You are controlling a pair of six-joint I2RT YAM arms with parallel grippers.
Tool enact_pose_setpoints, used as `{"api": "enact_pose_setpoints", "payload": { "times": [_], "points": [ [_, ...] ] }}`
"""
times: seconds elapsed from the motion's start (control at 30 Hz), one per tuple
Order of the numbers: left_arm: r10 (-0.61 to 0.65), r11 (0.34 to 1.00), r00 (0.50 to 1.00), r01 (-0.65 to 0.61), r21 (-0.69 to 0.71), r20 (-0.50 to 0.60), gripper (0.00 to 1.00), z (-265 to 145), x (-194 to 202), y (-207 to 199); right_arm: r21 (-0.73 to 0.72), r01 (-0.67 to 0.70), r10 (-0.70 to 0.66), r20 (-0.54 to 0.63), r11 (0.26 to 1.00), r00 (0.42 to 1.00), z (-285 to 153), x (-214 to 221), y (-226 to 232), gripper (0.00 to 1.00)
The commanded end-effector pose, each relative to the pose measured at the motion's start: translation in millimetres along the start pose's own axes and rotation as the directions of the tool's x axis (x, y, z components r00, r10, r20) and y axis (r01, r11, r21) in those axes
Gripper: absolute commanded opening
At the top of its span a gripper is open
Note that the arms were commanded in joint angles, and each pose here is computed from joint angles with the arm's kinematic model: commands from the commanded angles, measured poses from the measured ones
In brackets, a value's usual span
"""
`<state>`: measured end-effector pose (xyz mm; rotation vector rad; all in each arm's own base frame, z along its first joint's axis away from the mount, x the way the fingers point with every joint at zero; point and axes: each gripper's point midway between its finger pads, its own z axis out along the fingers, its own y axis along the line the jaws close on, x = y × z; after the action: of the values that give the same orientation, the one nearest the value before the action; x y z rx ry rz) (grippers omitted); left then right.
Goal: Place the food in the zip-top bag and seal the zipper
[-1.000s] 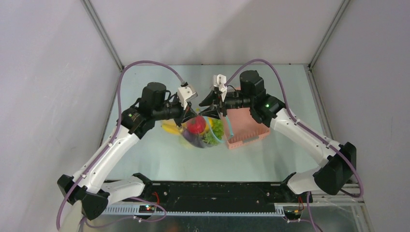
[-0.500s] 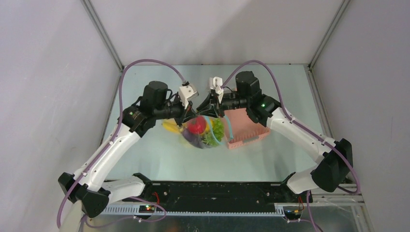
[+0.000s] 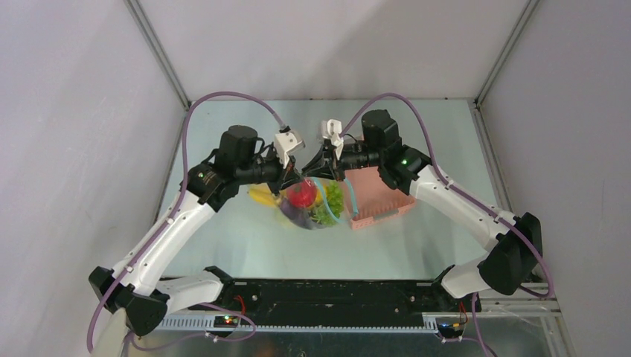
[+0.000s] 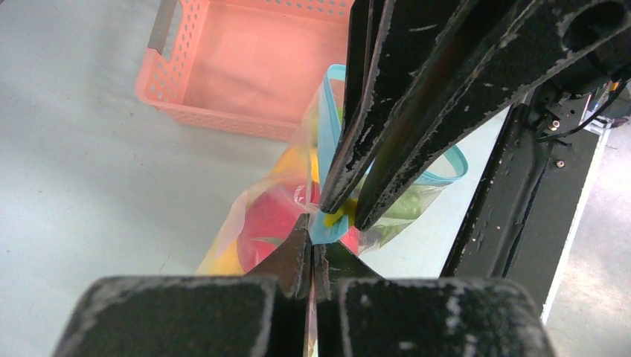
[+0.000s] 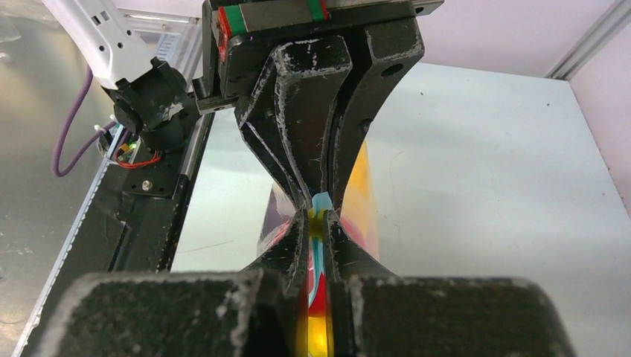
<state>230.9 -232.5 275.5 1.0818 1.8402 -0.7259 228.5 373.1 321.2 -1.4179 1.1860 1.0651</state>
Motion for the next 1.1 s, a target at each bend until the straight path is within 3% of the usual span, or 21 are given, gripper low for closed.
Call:
{"api": "enact_pose_setpoints", "payload": {
  "times": [0.0,0.1,0.37,0.77,1.07],
  "points": [
    [0.072,0.997,0.981,-0.075,0.012,0.180,0.00,-15.7,-52.7,-10.9,-0.007,-0.002,0.002,-0.024,1.000,1.000,3.8,4.7,5.9,0.09],
    [0.051,0.999,0.984,-0.051,0.000,0.170,0.00,-14.5,-53.0,-7.5,0.016,0.017,-0.016,-0.049,1.000,0.999,7.8,6.9,8.3,0.17],
    [0.049,0.999,0.986,-0.051,0.010,0.161,0.00,-12.7,-51.4,-8.0,0.065,0.044,-0.039,-0.080,0.997,0.996,12.2,10.6,4.2,0.26],
    [0.065,0.998,0.981,-0.067,0.005,0.183,0.00,-16.0,-48.9,-10.6,0.084,0.012,-0.002,-0.115,0.996,0.993,8.2,18.1,4.9,0.04],
    [0.058,0.998,0.981,-0.058,-0.005,0.187,0.00,-16.6,-47.3,-9.6,0.120,-0.073,0.096,-0.203,0.990,0.974,-1.2,41.7,9.0,0.06]
  ]
}}
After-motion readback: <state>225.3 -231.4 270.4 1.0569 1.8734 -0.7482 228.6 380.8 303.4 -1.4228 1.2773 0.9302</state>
